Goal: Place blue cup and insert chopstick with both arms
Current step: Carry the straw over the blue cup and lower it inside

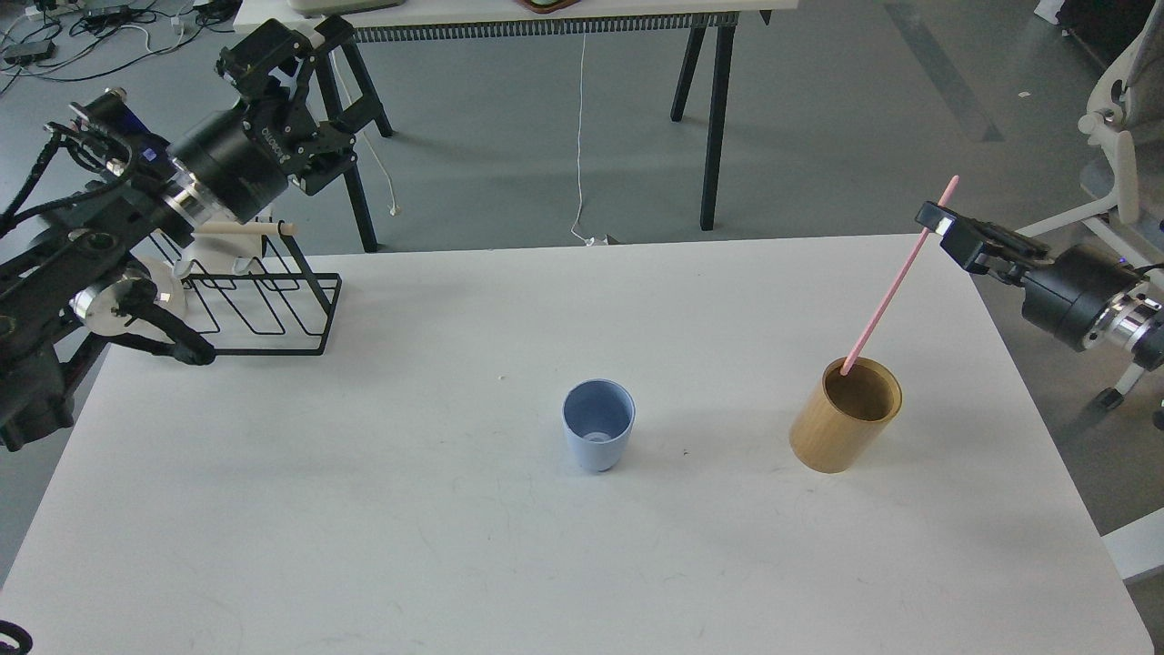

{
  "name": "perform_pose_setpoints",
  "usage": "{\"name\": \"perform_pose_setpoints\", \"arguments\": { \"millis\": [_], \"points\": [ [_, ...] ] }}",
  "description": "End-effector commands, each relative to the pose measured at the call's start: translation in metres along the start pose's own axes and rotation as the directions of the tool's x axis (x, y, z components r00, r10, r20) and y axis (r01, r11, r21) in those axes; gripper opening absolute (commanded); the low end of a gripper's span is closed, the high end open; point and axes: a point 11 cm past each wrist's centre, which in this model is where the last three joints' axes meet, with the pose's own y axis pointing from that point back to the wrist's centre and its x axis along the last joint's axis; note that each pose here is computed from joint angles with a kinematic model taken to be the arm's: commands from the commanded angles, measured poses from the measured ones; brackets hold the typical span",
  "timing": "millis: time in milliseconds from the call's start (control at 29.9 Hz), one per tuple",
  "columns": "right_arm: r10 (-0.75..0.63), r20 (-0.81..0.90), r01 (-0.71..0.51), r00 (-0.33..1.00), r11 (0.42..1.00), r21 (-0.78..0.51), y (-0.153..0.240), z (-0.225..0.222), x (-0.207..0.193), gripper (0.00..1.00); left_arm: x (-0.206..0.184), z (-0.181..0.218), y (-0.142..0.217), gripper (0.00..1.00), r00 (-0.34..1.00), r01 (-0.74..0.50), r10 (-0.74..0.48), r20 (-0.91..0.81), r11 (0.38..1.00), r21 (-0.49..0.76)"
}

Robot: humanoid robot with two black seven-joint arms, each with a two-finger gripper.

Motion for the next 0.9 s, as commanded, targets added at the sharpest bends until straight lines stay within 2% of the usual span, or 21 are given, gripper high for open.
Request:
{"name": "perform_pose_setpoints", "arguments": {
  "millis": [0, 134, 301, 501, 668, 869],
  "points": [
    [0.044, -0.003, -0.044, 0.999, 0.998, 0.044, -0.013, -0.015, 0.021, 0.02, -0.001, -0.002, 0.001, 0.93, 1.0, 0.001, -0.001, 0.0, 1.0, 0.006],
    [0.053, -0.004, -0.053, 0.999, 0.995, 0.08, -0.024, -0.027, 0.035, 0.01, -0.002, -0.002, 0.0, 0.93, 1.0, 0.003, -0.003, -0.003, 1.0, 0.004],
    [0.032, 0.078, -0.047, 0.996, 0.979, 0.198, -0.066, -0.068, 0.026, 0.01, -0.001, -0.002, 0.001, 0.93, 1.0, 0.001, -0.001, 0.0, 1.0, 0.006],
    [-0.105, 0.06, 0.081, 0.993, 0.947, 0.311, -0.117, -0.116, -0.02, 0.01, -0.002, -0.006, 0.002, 0.93, 1.0, 0.004, -0.004, -0.001, 1.0, 0.019],
    [-0.222, -0.032, 0.218, 0.975, 0.905, 0.365, -0.14, -0.147, -0.056, 0.01, -0.009, -0.016, 0.003, 0.93, 1.0, 0.028, -0.028, -0.003, 0.998, 0.052],
    [-0.251, -0.063, 0.256, 0.966, 0.888, 0.383, -0.158, -0.164, -0.074, 0.01, -0.011, -0.019, 0.003, 0.93, 0.999, 0.034, -0.034, -0.004, 0.998, 0.059]
  ]
}}
